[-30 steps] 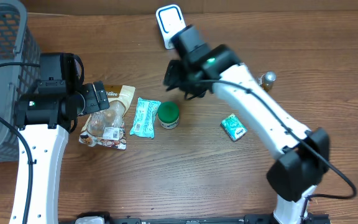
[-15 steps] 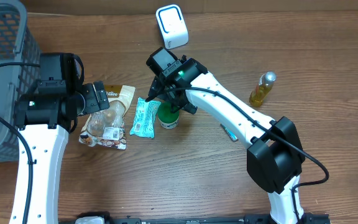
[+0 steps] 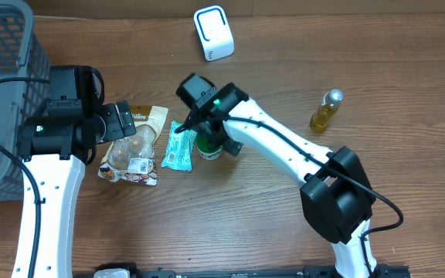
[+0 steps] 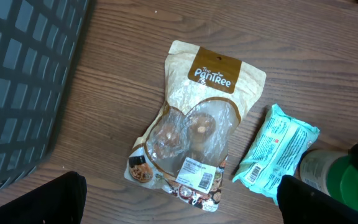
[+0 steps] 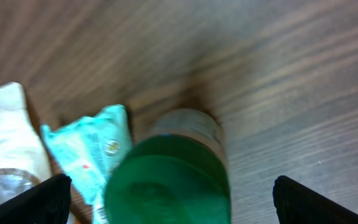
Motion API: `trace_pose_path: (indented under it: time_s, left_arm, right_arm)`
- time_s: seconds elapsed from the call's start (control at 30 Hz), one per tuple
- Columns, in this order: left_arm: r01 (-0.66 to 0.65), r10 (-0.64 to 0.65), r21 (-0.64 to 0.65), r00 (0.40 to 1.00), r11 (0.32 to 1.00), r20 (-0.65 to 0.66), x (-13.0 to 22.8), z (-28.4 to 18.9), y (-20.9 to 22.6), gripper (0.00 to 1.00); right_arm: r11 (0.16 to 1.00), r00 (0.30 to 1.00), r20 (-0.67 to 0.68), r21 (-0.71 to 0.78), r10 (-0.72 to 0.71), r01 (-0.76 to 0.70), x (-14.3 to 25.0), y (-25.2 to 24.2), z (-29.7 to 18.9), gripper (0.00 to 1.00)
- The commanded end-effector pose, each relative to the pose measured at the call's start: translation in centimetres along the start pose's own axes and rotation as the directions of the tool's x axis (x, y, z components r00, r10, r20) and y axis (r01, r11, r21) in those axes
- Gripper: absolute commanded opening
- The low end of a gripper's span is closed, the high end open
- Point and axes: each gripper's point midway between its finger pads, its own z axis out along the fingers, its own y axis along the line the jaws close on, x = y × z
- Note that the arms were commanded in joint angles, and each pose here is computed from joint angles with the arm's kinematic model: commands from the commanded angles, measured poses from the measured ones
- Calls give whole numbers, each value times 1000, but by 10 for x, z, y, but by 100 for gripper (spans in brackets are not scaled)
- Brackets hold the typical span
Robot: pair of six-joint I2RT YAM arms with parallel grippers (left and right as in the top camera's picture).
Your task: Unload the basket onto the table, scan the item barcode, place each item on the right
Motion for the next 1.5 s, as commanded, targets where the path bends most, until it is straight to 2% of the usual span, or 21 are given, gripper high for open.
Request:
trace_pose_path:
  time_s: [0.0,0.53,1.0,1.33,1.47]
  left_arm:
    - [10,-10,5,1000,1000,11,-4,-2,-2,99]
    - [10,-10,5,1000,1000,12,-4,-2,-2,100]
    - [10,-10,5,1000,1000,11,-4,-2,-2,100]
    - [10,-10,5,1000,1000,11,-4,-2,-2,100]
    - [10,-10,5,1000,1000,11,-4,-2,-2,100]
  right_arm:
    - [998,999,12,26,51,-52,2,-9,13,100]
    - [999,999,12,-25,31,-31,13,3,19,100]
    - [999,999,47,28,15,-16,12,-6,26,82]
    - [997,999,37,83,-2,-1,15,-19,25,81]
    - [991,996,23,103,-84,81,16,-24,25,78]
